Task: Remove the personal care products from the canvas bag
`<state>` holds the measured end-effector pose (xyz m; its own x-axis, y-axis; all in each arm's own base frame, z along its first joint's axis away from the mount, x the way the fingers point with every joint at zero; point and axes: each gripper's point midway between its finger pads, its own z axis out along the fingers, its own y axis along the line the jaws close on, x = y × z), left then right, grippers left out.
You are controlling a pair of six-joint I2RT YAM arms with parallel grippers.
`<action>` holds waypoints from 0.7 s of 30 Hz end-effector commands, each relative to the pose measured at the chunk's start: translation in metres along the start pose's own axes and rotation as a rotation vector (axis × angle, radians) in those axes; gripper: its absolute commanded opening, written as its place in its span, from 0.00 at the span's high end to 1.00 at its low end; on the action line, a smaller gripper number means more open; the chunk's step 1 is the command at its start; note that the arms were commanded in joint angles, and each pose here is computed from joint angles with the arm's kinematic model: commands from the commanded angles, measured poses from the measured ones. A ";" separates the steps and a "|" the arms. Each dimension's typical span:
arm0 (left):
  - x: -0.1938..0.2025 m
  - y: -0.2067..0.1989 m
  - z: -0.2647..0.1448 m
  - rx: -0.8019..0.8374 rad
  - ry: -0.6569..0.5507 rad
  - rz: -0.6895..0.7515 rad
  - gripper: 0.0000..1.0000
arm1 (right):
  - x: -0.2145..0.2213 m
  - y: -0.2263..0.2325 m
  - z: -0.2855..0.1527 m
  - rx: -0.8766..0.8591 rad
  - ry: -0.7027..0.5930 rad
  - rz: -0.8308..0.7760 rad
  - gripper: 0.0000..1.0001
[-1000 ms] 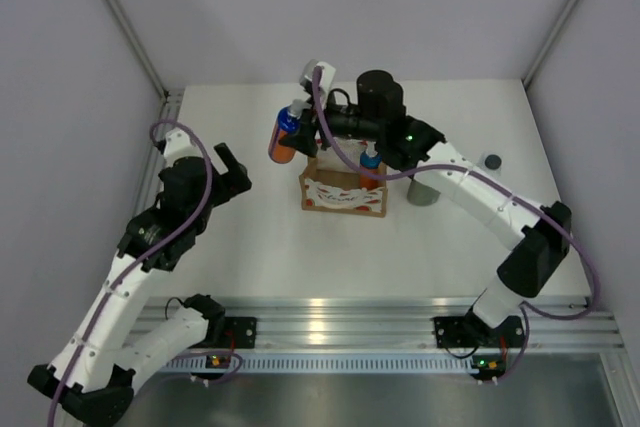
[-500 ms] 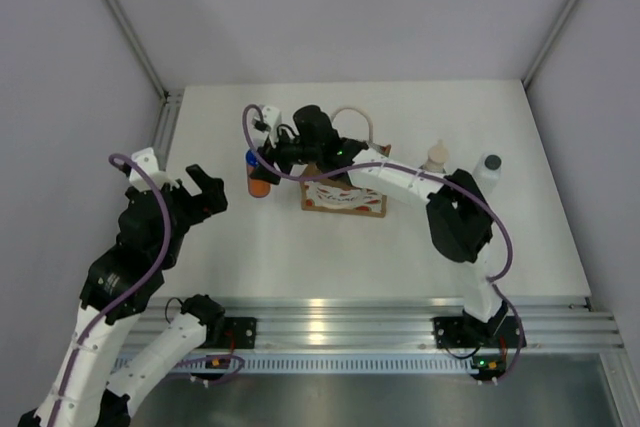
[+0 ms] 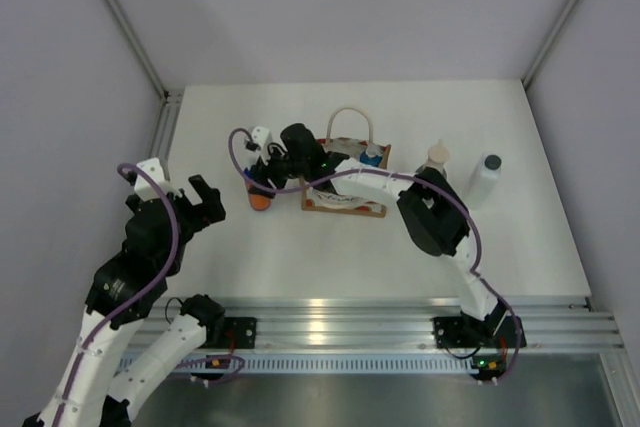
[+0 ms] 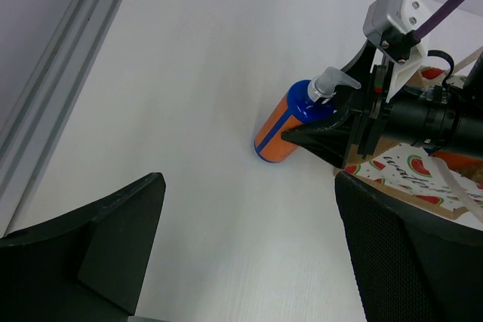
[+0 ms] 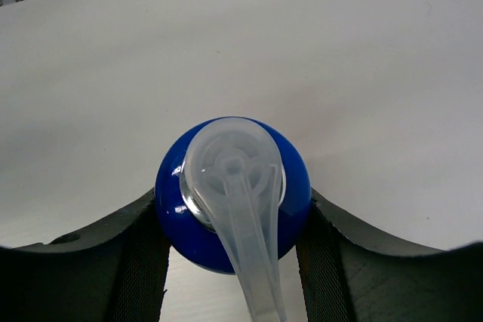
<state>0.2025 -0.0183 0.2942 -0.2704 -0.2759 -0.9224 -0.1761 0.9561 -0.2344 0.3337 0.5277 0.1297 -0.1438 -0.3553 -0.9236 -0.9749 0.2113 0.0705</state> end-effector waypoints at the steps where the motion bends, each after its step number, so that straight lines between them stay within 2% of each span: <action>1: -0.003 0.004 -0.002 -0.008 -0.025 -0.012 0.02 | -0.078 0.017 -0.007 -0.014 -0.219 -0.168 0.85; 5: 0.002 0.003 0.000 -0.003 -0.013 -0.012 0.02 | -0.065 0.025 -0.008 -0.007 -0.208 -0.193 0.56; 10: 0.009 0.003 0.002 -0.006 0.002 -0.017 0.02 | -0.059 0.029 -0.005 -0.002 -0.182 -0.215 0.48; 13: 0.010 0.003 0.002 -0.005 0.003 -0.016 0.02 | -0.060 0.030 -0.007 -0.002 -0.180 -0.212 0.35; 14: 0.011 0.004 0.003 -0.007 0.004 -0.015 0.02 | -0.060 0.031 -0.008 -0.003 -0.174 -0.208 0.22; 18: 0.011 0.004 0.003 -0.007 0.003 -0.018 0.02 | -0.075 0.037 -0.021 -0.016 -0.197 -0.222 0.14; 19: 0.010 0.004 0.003 -0.007 0.003 -0.016 0.02 | -0.084 0.038 -0.029 -0.009 -0.212 -0.229 0.05; 21: 0.011 0.003 0.003 -0.006 0.006 -0.015 0.02 | -0.101 0.042 -0.041 -0.009 -0.238 -0.242 0.01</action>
<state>0.2010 -0.0186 0.2774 -0.2969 -0.2746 -0.9146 -0.1846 0.9562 -0.2272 0.3139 0.5323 0.1437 -0.0035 -0.3373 -0.9414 -0.9844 0.1670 -0.0562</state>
